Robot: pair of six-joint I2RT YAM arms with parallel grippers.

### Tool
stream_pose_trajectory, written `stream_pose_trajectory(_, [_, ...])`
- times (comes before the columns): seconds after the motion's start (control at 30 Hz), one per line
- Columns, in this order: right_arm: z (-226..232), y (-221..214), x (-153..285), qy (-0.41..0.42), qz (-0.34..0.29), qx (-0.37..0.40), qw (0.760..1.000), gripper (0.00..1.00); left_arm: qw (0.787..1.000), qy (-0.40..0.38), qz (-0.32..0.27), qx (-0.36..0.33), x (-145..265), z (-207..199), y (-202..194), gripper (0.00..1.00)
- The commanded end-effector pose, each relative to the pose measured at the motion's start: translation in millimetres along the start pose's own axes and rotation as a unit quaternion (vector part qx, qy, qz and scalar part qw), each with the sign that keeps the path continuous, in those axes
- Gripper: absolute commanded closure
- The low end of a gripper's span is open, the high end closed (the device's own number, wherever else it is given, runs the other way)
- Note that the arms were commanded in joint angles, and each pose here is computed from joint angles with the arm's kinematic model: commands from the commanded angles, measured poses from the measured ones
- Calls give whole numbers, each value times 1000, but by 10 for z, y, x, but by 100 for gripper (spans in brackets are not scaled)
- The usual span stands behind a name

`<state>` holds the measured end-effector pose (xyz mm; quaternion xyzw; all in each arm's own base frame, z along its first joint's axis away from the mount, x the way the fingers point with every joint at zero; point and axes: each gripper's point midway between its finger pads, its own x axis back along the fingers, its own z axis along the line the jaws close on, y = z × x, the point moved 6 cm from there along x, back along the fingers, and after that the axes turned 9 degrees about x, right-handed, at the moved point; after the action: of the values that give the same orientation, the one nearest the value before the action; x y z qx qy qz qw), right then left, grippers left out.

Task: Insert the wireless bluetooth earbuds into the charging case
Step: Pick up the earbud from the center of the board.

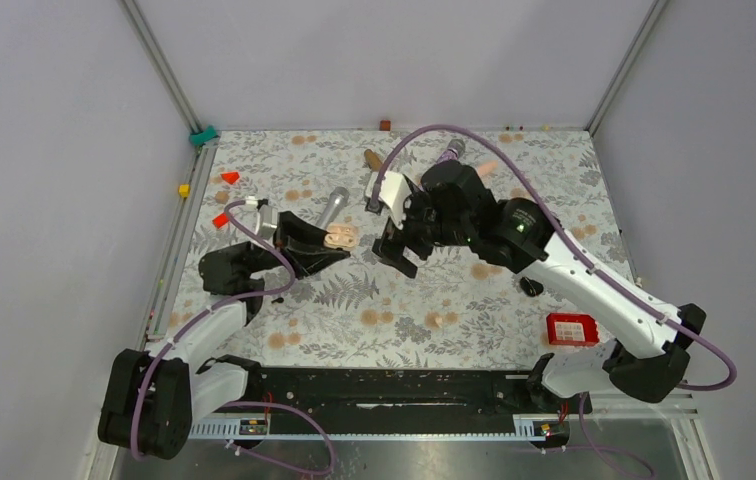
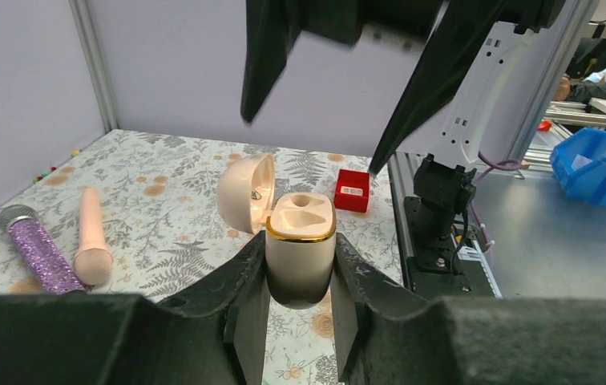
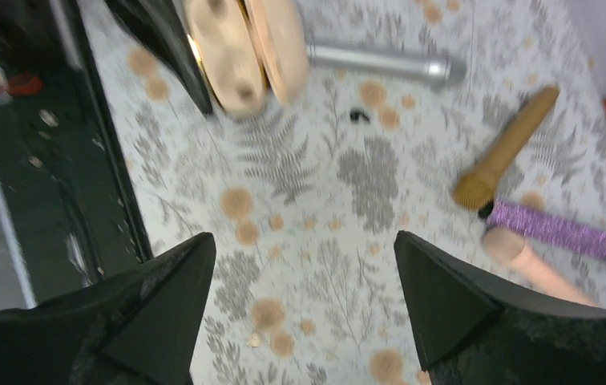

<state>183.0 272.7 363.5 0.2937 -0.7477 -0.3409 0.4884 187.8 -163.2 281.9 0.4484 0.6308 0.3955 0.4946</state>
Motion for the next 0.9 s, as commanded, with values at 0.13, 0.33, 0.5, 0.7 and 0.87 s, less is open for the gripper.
stream_pose_trajectory(0.13, [-461,-1243,-208,-79,95,-61,990,1,998,23,-28,-44,120,9,233,100])
stream_pose_trajectory(0.33, [-446,-2027,118,-8,268,-57,962,1,998,22,-30,-49,133,-33,242,100])
stream_pose_trajectory(0.5, [-87,-2605,377,46,366,35,929,5,998,22,-28,-43,127,-14,237,100])
stream_pose_trajectory(0.7, [327,-3242,571,113,448,107,880,10,999,21,-25,-41,130,-20,226,100])
stream_pose_trajectory(0.87, [405,-3469,691,118,495,135,850,12,999,17,-23,-41,121,-33,215,100])
